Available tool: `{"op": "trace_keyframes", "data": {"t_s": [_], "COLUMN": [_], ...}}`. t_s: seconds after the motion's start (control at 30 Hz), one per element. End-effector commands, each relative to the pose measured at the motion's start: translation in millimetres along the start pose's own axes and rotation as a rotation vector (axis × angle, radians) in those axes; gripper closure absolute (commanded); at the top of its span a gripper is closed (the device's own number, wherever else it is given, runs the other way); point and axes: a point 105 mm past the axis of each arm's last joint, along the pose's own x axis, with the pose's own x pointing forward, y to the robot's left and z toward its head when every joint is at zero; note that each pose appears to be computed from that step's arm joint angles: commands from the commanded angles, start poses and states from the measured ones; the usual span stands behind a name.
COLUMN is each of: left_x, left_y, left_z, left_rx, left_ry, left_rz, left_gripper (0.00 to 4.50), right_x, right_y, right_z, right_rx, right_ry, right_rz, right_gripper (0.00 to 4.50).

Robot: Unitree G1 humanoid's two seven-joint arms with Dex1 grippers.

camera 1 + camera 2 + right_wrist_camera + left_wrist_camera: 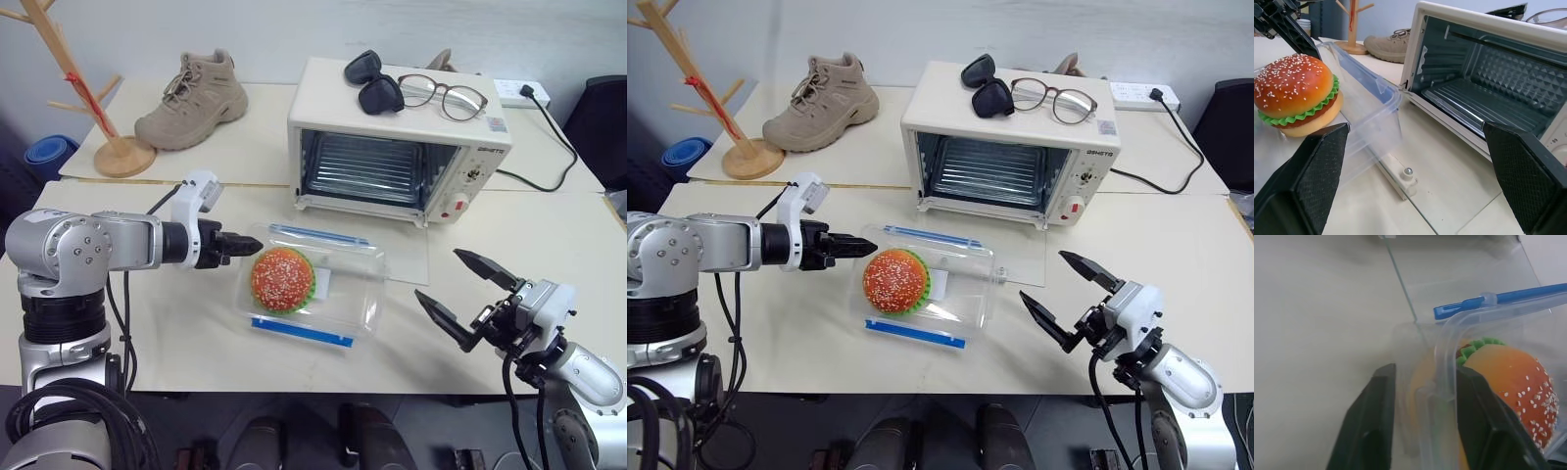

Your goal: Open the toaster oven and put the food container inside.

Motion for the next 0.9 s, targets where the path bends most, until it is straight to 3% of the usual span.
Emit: {"op": "trace_keyframes", "data": {"t_s": [0.03, 0.1, 0.37, 0.63, 0.9], "left_x": [-3.0, -4.3, -2.4, 25.8, 52.3], "left_y": [-2.3, -4.8, -10.7, -0.3, -2.6], "left_z": [8.7, 17.5, 53.3, 81.9, 97.8], "left_rx": [-0.023, -0.044, -0.068, -0.095, -0.062], "left_ry": [-0.054, -0.085, -0.085, -0.055, -0.070], "left_rz": [-0.022, -0.051, -0.072, 0.087, 0.072], "left_gripper": [3.99, 4.21, 4.23, 4.23, 4.23], "right_x": [-0.5, -1.1, 0.0, 2.9, -1.7], "right_y": [2.2, 3.5, 4.5, 7.3, 15.4], "right_z": [12.3, 11.1, 8.2, 4.0, -4.7], "right_rx": [-0.038, -0.035, -0.024, -0.014, 0.001], "right_ry": [-0.042, -0.037, -0.040, -0.048, -0.043], "right_rz": [-0.007, -0.006, -0.010, -0.015, -0.041], "right_gripper": [0.00, 0.00, 0.00, 0.00, 0.00]}}
